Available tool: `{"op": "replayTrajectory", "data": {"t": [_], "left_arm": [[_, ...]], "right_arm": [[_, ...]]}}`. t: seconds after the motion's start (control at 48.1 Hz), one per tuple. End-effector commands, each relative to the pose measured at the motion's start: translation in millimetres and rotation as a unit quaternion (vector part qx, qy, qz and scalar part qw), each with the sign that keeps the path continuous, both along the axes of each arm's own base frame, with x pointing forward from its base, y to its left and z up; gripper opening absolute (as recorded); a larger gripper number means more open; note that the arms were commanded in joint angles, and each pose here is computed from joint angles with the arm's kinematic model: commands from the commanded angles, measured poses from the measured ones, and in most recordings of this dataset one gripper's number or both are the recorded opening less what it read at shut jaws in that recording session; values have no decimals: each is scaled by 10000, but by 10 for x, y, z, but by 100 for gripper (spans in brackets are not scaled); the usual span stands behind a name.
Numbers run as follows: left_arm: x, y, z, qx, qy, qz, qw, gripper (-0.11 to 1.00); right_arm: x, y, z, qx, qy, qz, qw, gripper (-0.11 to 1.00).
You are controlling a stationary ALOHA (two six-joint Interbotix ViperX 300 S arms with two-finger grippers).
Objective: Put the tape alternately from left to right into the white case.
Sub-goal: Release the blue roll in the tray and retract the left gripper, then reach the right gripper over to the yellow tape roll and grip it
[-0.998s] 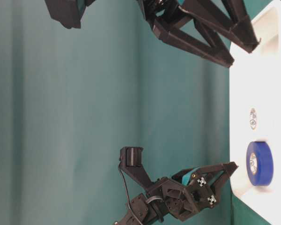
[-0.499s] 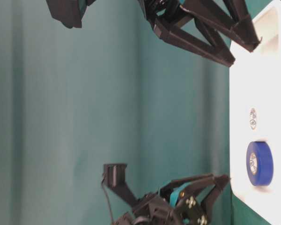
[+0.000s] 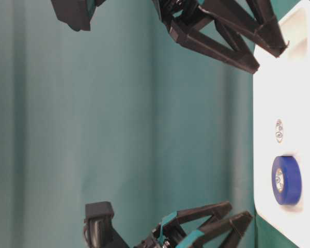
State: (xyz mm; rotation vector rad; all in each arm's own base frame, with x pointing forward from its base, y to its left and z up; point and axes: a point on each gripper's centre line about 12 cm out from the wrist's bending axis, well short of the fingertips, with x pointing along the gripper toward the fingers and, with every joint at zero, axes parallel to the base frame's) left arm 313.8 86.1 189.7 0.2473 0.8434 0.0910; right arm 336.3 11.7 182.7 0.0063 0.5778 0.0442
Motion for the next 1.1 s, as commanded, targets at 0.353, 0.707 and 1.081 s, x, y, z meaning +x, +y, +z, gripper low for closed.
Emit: {"op": "replayTrajectory", "data": {"t": [0.353,0.707,1.081], "left_arm": [[-8,-439,-21,-289,-49,-364,9989,94],[-71,-572,-19,-625,-110,-200,9978,94],[-77,-573,-20,-652,-107,-172,9977,94]], "right_arm": [[22,-14,61,6,-107,-19,9999,71],[3,-9,35,5,-68,-11,10000,71],[-2,-9,35,12,-68,-15,10000,72]]}}
